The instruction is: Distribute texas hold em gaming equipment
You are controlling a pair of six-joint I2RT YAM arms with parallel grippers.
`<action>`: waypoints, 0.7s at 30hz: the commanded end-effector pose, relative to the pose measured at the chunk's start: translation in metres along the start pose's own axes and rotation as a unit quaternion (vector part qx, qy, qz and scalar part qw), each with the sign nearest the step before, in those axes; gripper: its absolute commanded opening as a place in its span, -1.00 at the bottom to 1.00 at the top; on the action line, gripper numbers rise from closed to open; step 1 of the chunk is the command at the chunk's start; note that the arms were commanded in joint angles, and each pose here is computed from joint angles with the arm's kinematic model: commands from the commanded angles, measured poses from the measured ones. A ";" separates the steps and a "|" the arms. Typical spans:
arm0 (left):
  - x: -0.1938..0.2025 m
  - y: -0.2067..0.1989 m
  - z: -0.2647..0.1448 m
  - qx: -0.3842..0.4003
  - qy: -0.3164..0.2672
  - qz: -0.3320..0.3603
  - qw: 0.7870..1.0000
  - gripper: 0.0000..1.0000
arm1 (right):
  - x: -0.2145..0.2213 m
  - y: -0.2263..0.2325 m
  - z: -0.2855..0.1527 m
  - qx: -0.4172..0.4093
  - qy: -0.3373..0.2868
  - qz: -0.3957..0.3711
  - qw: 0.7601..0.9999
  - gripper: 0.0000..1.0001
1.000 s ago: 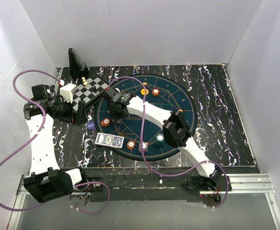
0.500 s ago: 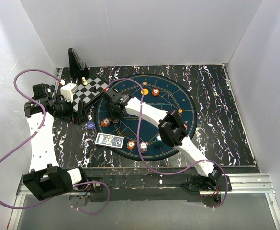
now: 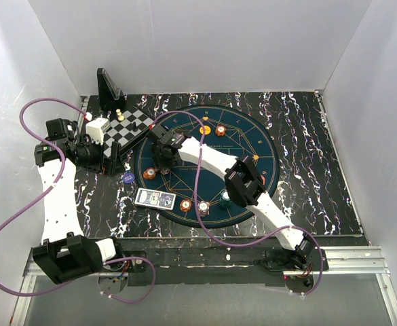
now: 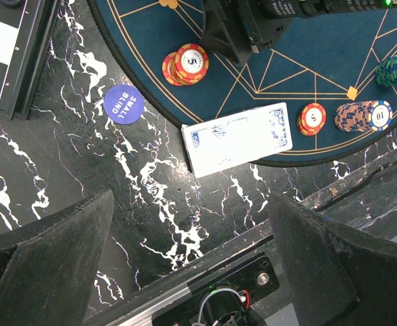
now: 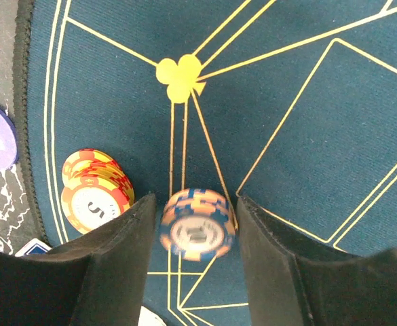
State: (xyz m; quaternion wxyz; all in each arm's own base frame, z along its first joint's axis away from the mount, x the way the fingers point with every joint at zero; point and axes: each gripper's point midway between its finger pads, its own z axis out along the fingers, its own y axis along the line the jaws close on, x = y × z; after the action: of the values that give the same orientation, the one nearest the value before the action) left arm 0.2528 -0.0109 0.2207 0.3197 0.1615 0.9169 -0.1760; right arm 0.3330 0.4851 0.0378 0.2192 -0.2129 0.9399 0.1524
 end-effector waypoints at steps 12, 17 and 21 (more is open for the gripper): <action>-0.010 -0.013 -0.018 -0.002 -0.031 0.014 0.999 0.96 | -0.052 0.000 -0.104 -0.008 -0.090 -0.017 0.996 0.64; -0.011 -0.018 -0.023 -0.001 -0.035 0.013 0.999 0.96 | -0.034 -0.021 -0.153 0.017 -0.099 -0.013 0.995 0.66; -0.009 -0.021 -0.026 -0.005 -0.039 0.014 0.999 0.96 | 0.013 -0.030 -0.179 0.016 -0.081 -0.007 0.997 0.68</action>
State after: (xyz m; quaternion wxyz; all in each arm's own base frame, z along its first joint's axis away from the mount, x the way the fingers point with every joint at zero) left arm 0.2431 -0.0147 0.2307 0.3291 0.1602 0.9141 -0.1743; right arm 0.3041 0.4160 0.1687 0.2951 -0.2120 0.9181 0.1582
